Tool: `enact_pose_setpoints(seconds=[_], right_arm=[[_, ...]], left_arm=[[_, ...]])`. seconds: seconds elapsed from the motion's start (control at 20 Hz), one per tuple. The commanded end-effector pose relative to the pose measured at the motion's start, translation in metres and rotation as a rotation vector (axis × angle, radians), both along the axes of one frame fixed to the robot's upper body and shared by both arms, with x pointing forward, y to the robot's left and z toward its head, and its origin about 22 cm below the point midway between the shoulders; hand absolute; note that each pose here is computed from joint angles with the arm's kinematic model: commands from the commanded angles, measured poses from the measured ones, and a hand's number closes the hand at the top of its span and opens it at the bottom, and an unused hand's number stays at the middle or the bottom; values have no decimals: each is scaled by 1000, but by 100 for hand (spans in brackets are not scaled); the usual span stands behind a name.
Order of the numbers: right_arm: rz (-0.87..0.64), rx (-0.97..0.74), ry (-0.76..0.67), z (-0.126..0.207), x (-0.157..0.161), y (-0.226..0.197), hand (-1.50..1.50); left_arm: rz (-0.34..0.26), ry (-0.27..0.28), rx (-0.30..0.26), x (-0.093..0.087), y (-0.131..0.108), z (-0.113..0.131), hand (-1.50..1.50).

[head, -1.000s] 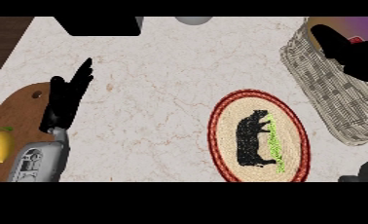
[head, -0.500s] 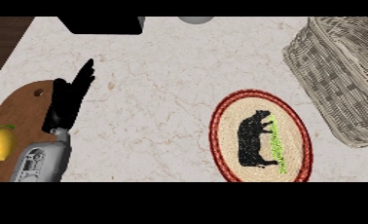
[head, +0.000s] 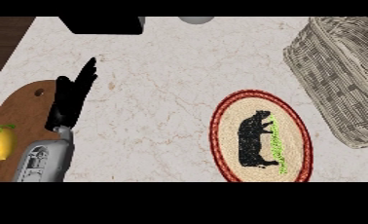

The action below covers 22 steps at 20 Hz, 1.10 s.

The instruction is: Pick the can from the placemat and place it in the basket

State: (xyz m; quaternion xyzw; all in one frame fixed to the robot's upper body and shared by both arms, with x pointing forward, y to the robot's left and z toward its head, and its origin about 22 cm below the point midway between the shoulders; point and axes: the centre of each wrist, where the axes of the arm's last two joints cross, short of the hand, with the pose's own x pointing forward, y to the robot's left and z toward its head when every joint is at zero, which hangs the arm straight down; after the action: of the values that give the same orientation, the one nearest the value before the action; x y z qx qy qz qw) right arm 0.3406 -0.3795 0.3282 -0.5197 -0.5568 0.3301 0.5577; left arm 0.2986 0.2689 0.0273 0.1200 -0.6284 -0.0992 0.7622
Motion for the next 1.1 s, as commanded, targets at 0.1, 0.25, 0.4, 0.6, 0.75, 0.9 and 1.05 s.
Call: enact_pose_setpoints(seconds=[0.1,0.25,0.4,0.6,0.75,0.9,1.05], right_arm=[[55,46,12,-30,20,-40,150],[76,28,43,-39,15,-61,150],[69,12,71,-71,24,-65,150],[87,101,94,-104,29,-73,150],[21,250,144,-132,43,-59,150],[42,291,166,-140,28,-78,-150],[52,333,77,-144,32,-88,-150]], left_arm=[[-31,-3,-8,-8,-3,2,0],[-10,10,-5,-7,3,-3,0],[0,-2,2,-8,17,-4,0],[-12,22,-7,-11,17,3,0],[-12,20,2,5,-10,-3,0],[7,20,6,2,23,-4,0],[-8,-1,-9,8,7,4,0]])
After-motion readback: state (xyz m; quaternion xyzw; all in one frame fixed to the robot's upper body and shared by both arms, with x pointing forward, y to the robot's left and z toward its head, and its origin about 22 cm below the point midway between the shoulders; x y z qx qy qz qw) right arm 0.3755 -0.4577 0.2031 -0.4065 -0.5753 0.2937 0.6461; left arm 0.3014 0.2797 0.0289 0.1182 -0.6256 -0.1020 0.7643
